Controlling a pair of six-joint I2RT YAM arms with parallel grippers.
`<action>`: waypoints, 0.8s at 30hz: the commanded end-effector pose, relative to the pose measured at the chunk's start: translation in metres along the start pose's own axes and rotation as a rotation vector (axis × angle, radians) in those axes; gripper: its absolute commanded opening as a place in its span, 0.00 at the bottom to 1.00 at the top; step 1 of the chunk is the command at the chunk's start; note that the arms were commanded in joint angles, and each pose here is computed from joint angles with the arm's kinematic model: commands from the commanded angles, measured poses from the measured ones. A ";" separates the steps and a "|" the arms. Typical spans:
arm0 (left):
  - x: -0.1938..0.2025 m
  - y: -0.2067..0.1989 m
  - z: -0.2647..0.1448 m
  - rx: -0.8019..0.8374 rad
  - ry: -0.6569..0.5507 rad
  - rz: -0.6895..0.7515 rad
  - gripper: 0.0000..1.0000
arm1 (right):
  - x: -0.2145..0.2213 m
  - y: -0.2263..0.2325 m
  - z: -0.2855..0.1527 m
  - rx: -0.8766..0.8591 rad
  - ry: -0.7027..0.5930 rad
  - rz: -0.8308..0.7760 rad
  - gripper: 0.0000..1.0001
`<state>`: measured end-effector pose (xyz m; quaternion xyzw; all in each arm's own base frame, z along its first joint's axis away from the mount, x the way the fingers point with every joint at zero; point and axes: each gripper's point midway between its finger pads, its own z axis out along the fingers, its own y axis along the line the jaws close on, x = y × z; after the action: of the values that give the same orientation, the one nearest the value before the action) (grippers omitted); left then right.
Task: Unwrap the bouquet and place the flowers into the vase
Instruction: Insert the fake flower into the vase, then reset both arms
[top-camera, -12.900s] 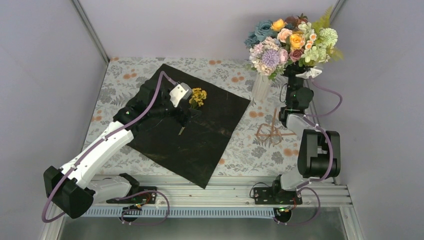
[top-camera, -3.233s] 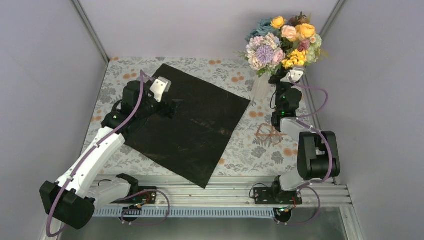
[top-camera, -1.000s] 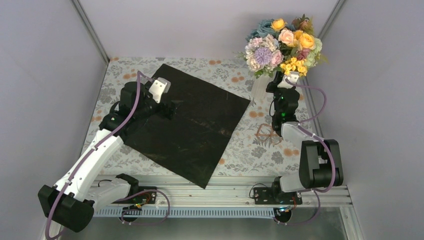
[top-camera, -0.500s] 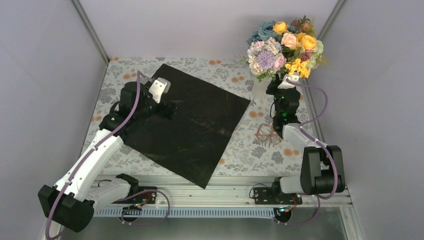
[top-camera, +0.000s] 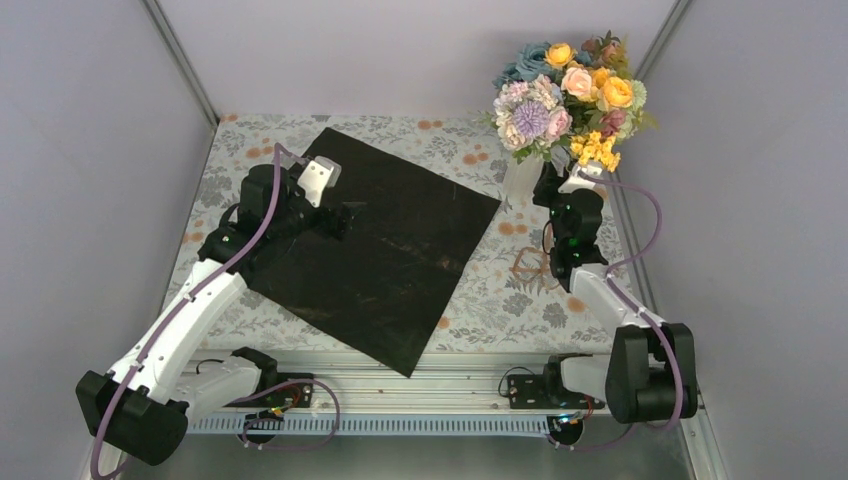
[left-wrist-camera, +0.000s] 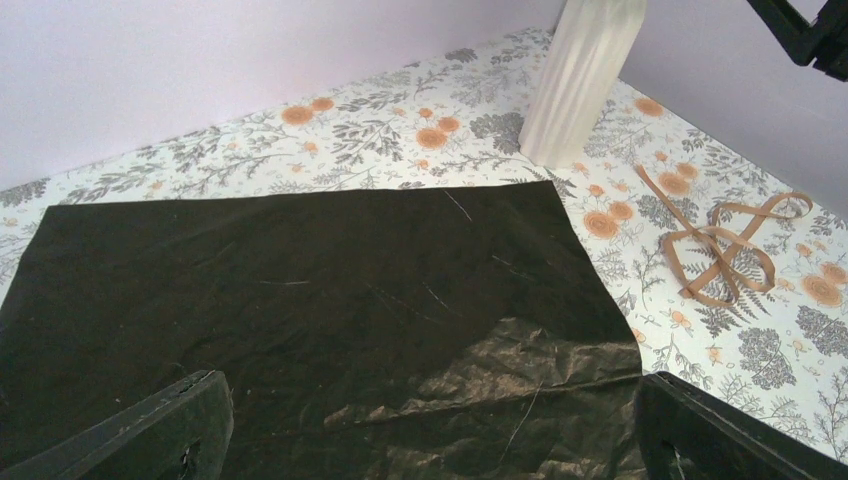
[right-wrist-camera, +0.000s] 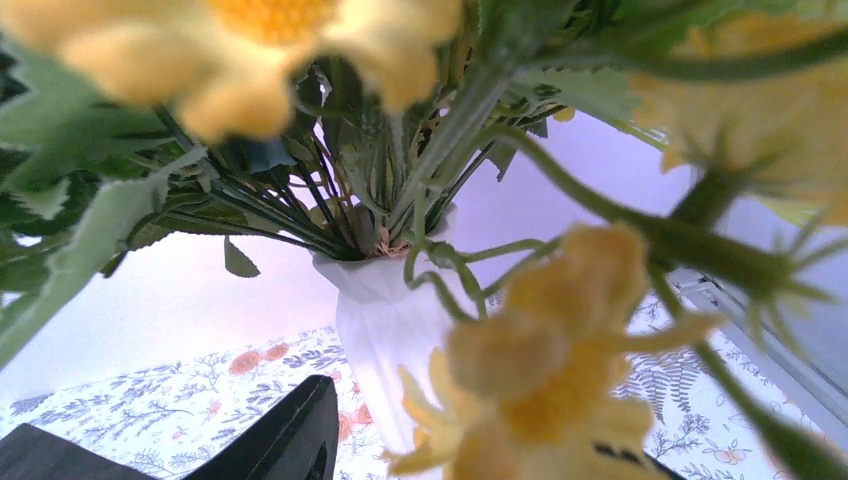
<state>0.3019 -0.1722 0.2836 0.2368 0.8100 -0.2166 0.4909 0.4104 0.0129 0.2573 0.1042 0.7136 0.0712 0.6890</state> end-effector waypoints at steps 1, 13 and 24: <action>-0.006 -0.002 -0.004 0.008 -0.034 0.000 1.00 | 0.006 0.003 -0.010 -0.014 0.029 0.039 0.49; -0.005 -0.001 -0.003 0.006 -0.030 -0.003 1.00 | 0.010 0.003 -0.031 -0.028 0.046 0.101 0.61; -0.004 0.000 -0.003 0.002 -0.029 -0.005 1.00 | 0.001 0.004 -0.044 -0.030 0.017 0.161 0.75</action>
<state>0.3019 -0.1721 0.2823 0.2364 0.8099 -0.2167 0.4912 0.3747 0.0176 0.2525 0.1387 0.7168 0.1258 0.6716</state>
